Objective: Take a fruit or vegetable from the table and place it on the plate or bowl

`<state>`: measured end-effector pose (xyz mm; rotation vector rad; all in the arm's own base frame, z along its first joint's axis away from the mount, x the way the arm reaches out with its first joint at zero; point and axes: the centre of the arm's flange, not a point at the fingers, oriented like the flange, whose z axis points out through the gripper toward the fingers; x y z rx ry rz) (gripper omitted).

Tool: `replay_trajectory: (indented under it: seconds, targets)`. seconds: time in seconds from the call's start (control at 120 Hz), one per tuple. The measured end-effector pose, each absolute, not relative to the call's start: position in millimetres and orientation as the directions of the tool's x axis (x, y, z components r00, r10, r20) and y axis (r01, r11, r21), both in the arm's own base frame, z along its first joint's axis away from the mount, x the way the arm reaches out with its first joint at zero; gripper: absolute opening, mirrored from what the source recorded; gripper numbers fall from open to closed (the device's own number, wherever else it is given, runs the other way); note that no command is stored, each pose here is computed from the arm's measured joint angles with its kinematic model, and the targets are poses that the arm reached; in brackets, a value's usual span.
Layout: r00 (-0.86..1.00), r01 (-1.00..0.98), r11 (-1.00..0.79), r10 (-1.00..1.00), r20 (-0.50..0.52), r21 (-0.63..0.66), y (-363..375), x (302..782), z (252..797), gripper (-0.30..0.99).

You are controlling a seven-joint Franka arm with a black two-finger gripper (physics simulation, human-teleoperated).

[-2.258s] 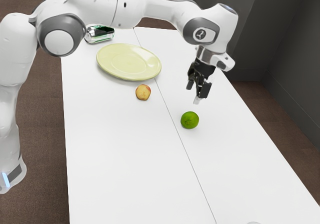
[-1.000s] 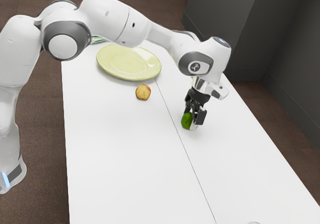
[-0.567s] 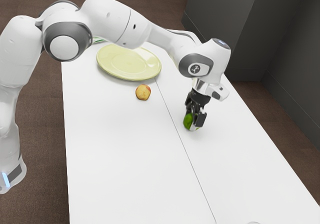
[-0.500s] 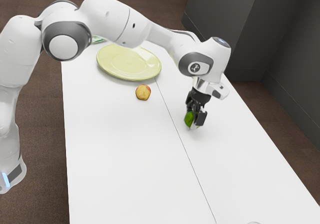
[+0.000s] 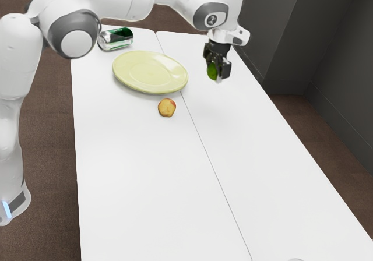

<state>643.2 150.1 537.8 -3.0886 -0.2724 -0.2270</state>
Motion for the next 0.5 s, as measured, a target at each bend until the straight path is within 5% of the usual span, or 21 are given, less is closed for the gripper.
replay_trajectory:
  seconds: [0.5]
  targets:
    - [0.876, 0.470, -0.882, 0.462, 0.137, -0.032, 351.3, 576.2, 522.5, 0.46]
